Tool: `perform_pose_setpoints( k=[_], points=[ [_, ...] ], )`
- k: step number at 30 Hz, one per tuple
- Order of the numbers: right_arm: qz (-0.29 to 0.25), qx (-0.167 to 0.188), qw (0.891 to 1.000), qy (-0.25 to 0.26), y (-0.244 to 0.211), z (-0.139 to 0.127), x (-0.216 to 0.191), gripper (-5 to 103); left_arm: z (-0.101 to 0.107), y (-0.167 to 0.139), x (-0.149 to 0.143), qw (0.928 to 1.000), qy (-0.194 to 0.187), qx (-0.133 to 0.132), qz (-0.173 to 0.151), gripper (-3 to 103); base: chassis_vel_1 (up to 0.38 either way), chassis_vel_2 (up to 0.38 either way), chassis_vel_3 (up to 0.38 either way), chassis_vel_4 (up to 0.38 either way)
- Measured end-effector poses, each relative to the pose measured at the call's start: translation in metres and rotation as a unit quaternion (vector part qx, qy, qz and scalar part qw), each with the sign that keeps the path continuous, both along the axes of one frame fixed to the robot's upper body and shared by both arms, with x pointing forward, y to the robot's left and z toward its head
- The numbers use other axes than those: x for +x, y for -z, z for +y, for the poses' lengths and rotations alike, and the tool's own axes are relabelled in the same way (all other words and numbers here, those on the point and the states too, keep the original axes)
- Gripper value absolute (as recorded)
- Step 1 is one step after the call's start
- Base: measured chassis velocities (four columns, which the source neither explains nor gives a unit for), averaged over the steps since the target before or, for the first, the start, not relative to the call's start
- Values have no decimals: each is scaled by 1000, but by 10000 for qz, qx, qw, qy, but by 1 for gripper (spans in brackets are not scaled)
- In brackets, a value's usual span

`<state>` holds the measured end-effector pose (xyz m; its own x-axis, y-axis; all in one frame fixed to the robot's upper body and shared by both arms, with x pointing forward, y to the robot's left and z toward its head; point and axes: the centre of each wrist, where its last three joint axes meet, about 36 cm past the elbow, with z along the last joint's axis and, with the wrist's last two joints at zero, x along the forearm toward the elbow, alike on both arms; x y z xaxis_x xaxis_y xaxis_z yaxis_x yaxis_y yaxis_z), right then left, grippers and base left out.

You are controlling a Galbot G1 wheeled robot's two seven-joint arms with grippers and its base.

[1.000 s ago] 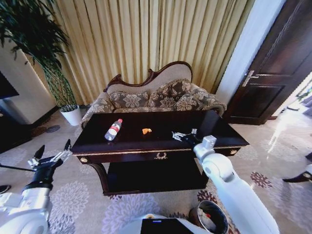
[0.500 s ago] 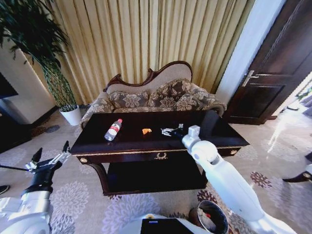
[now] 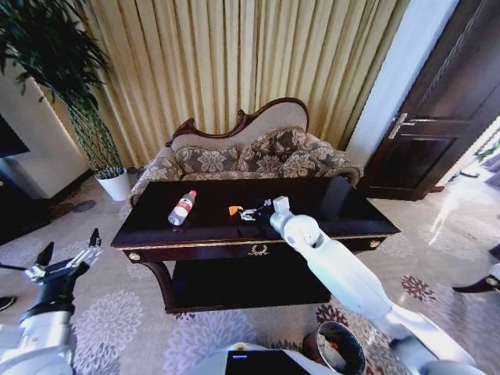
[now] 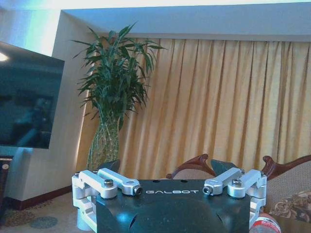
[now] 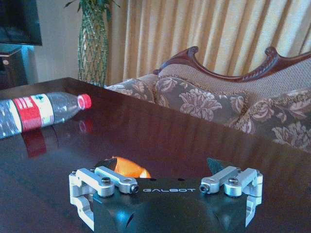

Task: Move to the front of the table and place the trash on the table into the trash bin.

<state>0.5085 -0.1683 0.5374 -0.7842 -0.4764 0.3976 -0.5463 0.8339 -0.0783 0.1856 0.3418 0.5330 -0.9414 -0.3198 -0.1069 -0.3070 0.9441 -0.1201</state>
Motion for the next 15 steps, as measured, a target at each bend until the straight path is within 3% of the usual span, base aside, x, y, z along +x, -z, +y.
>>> perform_pose_setpoints(
  k=[6, 15],
  points=[
    [-19, 31, 9995, -316, -20, 10, 5, 100, 0, 3, -1, 10000, -54, -28, 9, 100, 0, 0, 0, 0],
    [173, -158, 9974, -676, -1, 36, -5, 100, 1, 4, -2, 10000, -83, -26, -3, 100, 0, 0, 0, 0]
  ],
)
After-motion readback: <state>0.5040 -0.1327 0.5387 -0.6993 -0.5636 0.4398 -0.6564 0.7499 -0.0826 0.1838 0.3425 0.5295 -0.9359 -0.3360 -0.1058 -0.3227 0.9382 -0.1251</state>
